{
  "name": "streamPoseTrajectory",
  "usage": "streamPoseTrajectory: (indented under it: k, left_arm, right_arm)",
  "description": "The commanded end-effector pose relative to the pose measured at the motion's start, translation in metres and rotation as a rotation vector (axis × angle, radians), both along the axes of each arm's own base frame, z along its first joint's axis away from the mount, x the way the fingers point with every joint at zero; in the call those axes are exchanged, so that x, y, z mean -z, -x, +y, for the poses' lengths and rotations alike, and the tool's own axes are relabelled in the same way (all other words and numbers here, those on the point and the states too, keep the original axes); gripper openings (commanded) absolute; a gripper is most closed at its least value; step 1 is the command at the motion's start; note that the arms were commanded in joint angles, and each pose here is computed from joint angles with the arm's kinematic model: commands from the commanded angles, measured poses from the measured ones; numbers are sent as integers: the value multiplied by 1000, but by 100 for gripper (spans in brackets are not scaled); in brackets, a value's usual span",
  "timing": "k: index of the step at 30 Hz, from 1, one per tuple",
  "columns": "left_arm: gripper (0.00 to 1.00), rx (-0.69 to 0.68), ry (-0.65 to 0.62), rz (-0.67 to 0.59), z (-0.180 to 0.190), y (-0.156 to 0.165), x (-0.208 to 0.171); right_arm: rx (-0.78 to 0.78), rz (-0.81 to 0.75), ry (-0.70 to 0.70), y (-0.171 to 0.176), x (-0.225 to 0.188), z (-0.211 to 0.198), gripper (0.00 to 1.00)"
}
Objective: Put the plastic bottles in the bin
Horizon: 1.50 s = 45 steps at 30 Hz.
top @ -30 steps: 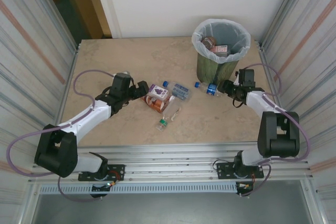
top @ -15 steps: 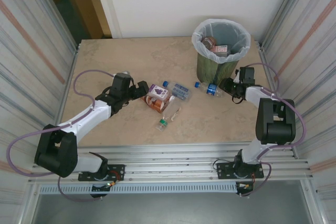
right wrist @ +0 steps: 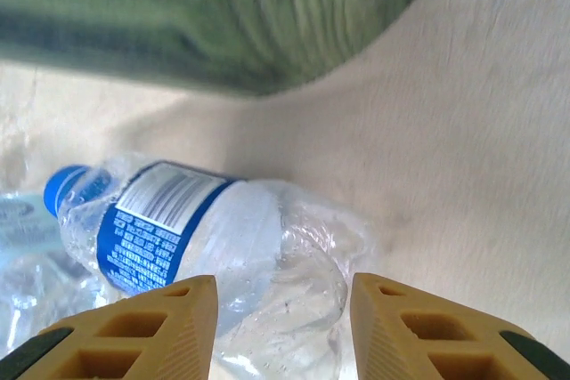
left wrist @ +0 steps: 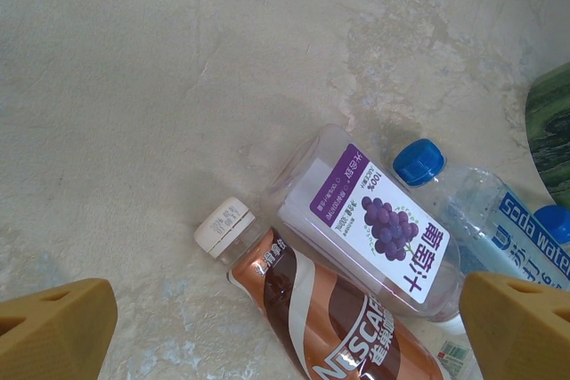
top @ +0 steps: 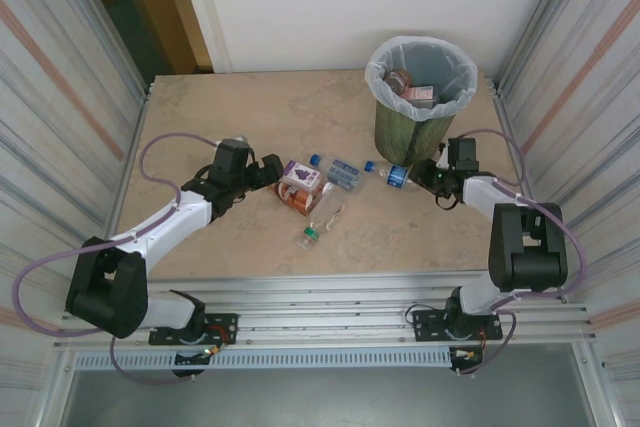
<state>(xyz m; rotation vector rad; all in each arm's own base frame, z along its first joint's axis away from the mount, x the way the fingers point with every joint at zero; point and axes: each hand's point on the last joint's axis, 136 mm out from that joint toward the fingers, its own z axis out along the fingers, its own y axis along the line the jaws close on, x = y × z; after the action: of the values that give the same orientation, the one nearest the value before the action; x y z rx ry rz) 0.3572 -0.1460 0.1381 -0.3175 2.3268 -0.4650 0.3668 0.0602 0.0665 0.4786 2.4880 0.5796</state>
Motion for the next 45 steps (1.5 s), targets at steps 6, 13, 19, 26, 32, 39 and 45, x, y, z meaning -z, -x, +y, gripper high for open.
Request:
streamPoseTrajectory:
  k: [6, 13, 19, 26, 32, 39, 45]
  left_arm:
    - [99, -16, 12, -1, 0, -1, -4]
    - [99, -15, 18, -10, -2, -4, -7]
    - [99, -15, 14, -11, -1, -4, -7]
    - [99, -18, 13, -7, 0, -3, -6]
    - [99, -24, 8, -10, 1, -3, -6]
    - [99, -26, 2, -3, 2, -2, -4]
    - [99, -25, -3, -2, 3, -1, -4]
  right_arm:
    - [-31, 64, 11, 50, -8, 33, 44]
    - [-103, 34, 69, 69, -28, 58, 49]
    - [-110, -57, 174, 58, -52, 49, 64]
    - [-113, -49, 221, 32, -36, 49, 77]
    - [-107, -33, 165, 13, -20, 71, 86]
    - [-48, 20, 164, 5, 1, 94, 90]
    - [36, 76, 181, -1, 18, 97, 87]
